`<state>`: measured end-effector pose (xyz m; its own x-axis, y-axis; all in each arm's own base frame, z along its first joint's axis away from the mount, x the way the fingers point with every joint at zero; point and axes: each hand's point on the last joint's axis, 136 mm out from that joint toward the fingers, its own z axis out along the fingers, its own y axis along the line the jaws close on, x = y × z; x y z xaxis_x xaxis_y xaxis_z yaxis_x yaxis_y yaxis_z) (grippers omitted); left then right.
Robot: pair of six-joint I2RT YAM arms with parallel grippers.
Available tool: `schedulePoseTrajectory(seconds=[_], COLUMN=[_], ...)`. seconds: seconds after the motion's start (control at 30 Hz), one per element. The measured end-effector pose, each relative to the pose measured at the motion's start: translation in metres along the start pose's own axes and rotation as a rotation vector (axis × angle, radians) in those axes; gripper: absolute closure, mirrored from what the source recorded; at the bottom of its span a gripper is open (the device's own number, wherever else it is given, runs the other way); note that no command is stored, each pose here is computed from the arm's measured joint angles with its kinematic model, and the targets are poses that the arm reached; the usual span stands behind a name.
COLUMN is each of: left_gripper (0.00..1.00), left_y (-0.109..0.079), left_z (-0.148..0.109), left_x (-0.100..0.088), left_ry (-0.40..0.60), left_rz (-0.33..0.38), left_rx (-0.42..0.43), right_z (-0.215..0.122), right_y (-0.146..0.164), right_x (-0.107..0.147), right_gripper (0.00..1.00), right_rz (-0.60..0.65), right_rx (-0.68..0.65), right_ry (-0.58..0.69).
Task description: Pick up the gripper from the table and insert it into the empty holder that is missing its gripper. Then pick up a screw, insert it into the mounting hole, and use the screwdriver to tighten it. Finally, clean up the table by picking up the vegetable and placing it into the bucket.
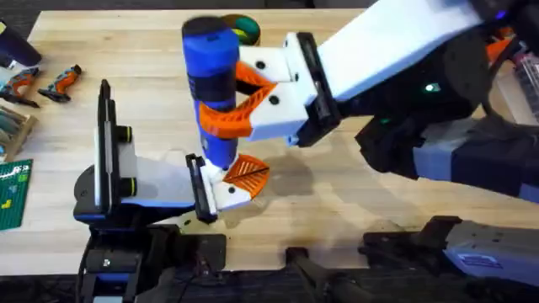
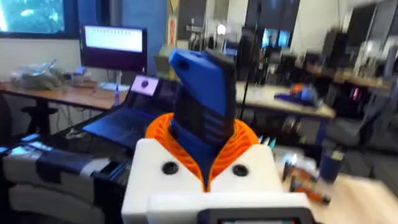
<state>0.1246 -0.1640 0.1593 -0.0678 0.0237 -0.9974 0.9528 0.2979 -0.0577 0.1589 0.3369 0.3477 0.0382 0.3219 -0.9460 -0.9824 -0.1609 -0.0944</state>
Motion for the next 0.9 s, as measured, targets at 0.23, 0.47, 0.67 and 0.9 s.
schedulePoseTrajectory(seconds=[0.23, 0.47, 0.67, 0.9], left_gripper=[0.987, 0.987, 0.987, 0.987], left_y=[0.0, 0.0, 0.0, 0.0], left_z=[0.0, 0.0, 0.0, 0.0], left_x=[0.0, 0.0, 0.0, 0.0], left_ry=[0.0, 0.0, 0.0, 0.0], left_rz=[0.0, -0.001, 0.0, 0.0], left_rx=[0.0, 0.0, 0.0, 0.0], right_z=[0.009, -0.004, -0.06, -0.148], right_y=[-0.008, -0.055, -0.119, -0.164], right_x=[-0.053, -0.032, 0.013, 0.024], right_gripper=[0.975, 0.975, 0.975, 0.975], right_rz=[-0.152, 0.021, 0.24, 0.156], right_rx=[-0.025, 0.066, 0.368, 0.731], right_ry=[-0.082, 0.122, 0.411, 0.731])
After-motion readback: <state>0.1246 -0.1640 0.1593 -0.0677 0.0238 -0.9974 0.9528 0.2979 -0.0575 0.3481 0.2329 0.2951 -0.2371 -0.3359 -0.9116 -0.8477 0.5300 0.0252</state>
